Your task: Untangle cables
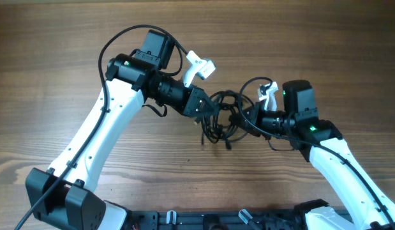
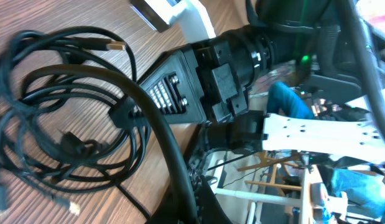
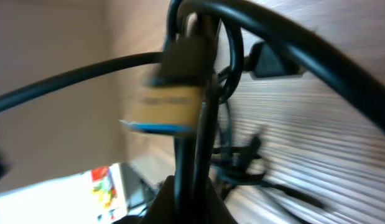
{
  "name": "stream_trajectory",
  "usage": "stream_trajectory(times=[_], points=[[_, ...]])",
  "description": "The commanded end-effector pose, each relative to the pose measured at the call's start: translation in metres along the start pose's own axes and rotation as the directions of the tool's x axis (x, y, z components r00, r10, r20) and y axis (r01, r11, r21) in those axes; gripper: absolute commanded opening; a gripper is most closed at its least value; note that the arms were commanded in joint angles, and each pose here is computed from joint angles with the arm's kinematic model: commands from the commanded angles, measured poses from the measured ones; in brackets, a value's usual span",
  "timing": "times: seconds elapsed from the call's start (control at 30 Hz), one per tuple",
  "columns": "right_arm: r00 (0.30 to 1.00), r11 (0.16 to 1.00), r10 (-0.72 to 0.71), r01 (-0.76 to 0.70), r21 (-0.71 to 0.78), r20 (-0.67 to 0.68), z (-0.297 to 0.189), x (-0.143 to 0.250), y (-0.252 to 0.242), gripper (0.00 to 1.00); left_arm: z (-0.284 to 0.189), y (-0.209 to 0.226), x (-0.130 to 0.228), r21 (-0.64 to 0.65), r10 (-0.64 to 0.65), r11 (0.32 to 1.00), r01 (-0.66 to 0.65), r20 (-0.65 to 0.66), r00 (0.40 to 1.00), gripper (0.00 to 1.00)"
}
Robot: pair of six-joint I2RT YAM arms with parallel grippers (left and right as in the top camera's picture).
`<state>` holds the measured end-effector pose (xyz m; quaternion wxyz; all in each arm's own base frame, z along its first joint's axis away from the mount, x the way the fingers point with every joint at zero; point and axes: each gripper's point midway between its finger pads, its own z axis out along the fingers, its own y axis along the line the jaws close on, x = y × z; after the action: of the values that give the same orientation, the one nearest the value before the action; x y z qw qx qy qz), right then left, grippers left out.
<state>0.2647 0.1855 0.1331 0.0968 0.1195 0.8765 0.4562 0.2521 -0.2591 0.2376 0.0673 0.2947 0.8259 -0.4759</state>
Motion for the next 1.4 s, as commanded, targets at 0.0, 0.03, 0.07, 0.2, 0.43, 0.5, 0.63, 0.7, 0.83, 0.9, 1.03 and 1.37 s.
stream_trajectory(times=[0.0,0.03,0.07,0.2,0.43,0.5,0.63,0.7,0.83,0.9,1.03,1.37], points=[[0.989,0.972,-0.043,0.009,0.236,0.142,-0.006,-0.023,-0.041,0.04,-0.001,0.020,0.005,-0.121,-0.069,0.990,0.067,-0.012,0.998,0.04],[0.985,0.957,-0.054,0.004,0.291,0.164,-0.009,-0.027,-0.052,0.04,-0.002,0.028,0.006,-0.168,-0.097,0.981,0.094,-0.010,0.995,0.04],[0.979,0.935,-0.059,-0.014,0.356,0.196,-0.014,-0.031,-0.064,0.04,-0.005,0.043,0.008,-0.250,-0.147,0.958,0.142,0.001,0.989,0.04],[0.952,0.832,-0.090,-0.089,0.548,0.291,-0.037,-0.042,-0.101,0.04,-0.030,0.091,0.013,-0.498,-0.312,0.803,0.326,0.115,0.943,0.04],[0.926,0.711,-0.126,-0.167,0.683,0.357,-0.065,-0.047,-0.131,0.04,-0.082,0.135,0.017,-0.535,-0.451,0.640,0.551,0.320,0.833,0.04],[0.915,0.685,-0.102,-0.220,0.695,0.391,-0.073,-0.047,-0.138,0.04,-0.107,0.150,0.021,-0.514,-0.487,0.589,0.624,0.390,0.781,0.04],[0.885,0.630,-0.088,-0.306,0.713,0.458,-0.089,-0.050,-0.150,0.04,-0.146,0.174,0.033,-0.471,-0.527,0.507,0.722,0.494,0.692,0.04],[0.865,0.629,-0.057,-0.356,0.691,0.498,-0.094,-0.053,-0.153,0.04,-0.158,0.182,0.039,-0.455,-0.540,0.477,0.752,0.524,0.659,0.04],[0.857,0.618,-0.073,-0.363,0.697,0.511,-0.100,-0.058,-0.156,0.04,-0.174,0.200,0.060,-0.460,-0.561,0.398,0.794,0.563,0.607,0.04],[0.846,0.586,-0.094,-0.380,0.716,0.526,-0.111,-0.061,-0.163,0.04,-0.199,0.216,0.076,-0.449,-0.558,0.250,0.858,0.657,0.507,0.04],[0.834,0.628,-0.030,-0.413,0.660,0.550,-0.115,-0.067,-0.167,0.04,-0.224,0.226,0.090,-0.340,-0.570,0.181,0.923,0.728,0.380,0.04],[0.954,0.912,-0.285,0.239,0.334,0.097,-0.042,-0.042,-0.081,0.56,-0.110,0.219,0.073,-0.370,-0.627,0.466,0.804,0.503,0.595,0.04]])
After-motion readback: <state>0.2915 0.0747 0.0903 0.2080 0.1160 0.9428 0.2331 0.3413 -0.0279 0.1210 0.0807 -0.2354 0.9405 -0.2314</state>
